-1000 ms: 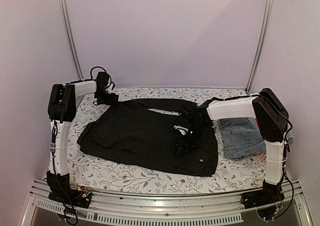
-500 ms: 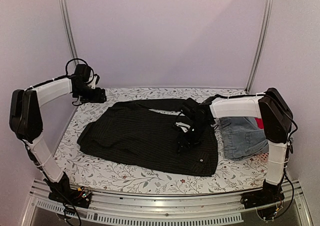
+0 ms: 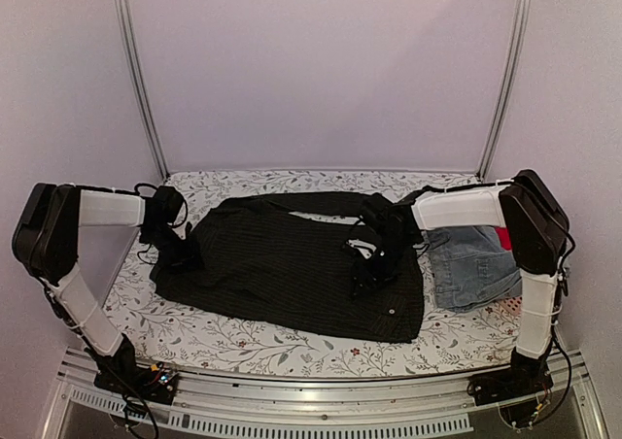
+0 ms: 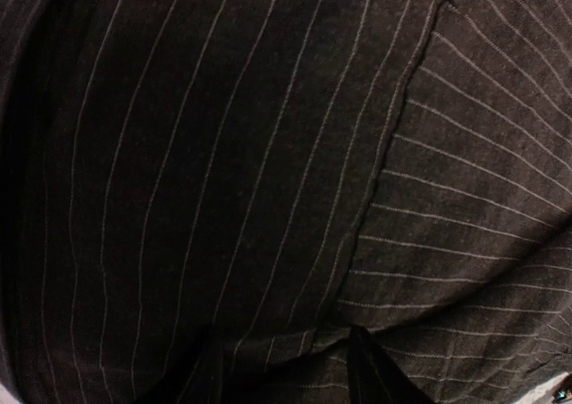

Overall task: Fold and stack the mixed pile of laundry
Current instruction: Move the 1/3-folded shirt to the center of the board, then pick up the 1/3-folded shirt from the center of the board.

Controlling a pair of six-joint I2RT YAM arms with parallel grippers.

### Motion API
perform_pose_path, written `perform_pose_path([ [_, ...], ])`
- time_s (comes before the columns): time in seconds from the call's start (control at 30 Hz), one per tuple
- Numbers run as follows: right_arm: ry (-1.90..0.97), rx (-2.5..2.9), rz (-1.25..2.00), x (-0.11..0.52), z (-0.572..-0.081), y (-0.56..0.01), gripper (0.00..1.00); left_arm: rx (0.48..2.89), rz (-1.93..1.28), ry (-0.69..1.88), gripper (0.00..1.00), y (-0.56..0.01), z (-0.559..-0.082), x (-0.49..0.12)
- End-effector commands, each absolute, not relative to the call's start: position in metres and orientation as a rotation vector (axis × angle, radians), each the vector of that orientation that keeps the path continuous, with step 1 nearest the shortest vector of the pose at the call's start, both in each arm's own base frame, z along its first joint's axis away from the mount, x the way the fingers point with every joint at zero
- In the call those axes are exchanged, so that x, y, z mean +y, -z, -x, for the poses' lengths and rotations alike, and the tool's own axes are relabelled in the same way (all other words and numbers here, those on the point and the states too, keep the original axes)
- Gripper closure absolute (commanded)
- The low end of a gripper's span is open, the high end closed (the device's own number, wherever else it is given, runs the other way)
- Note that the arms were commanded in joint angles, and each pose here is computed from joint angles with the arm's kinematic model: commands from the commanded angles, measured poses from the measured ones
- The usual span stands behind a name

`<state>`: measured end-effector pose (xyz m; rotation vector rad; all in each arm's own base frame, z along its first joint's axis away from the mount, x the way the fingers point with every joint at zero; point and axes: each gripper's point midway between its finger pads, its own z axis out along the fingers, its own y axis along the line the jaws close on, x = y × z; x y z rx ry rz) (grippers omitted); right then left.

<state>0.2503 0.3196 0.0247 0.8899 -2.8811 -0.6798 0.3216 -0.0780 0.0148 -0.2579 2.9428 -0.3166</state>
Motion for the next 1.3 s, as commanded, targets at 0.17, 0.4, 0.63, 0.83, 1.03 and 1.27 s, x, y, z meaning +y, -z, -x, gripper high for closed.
perform_pose_path([
  [0.17, 0.761, -2.721, -1.011, 0.323, -0.208, -0.015, 0.48, 3.143, 0.444, 0.296, 0.55, -0.010, -0.245, -0.081],
  [0.4, 0.713, -2.722, -1.038, 0.311, -0.205, -0.020, 0.48, 3.182, 0.555, 0.407, 0.56, -0.016, -0.207, -0.083],
  [0.63, 0.699, -2.778, -0.997, 0.292, -0.229, -0.025, 0.48, 3.120, 0.606, 0.432, 0.55, -0.029, -0.213, -0.073],
  [0.83, 0.989, -2.934, -1.008, 0.300, -0.287, -0.089, 0.47, 2.820, 0.253, 0.372, 0.10, -0.103, -0.319, -0.069],
  [1.03, 1.004, -3.201, -0.594, 0.244, -0.377, -0.110, 0.47, 2.728, 0.108, 0.469, 0.00, -0.121, -0.395, -0.072],
  [1.27, 0.885, -3.307, -0.424, 0.220, -0.430, -0.096, 0.47, 2.682, 0.103, 0.510, 0.01, -0.113, -0.447, -0.065],
])
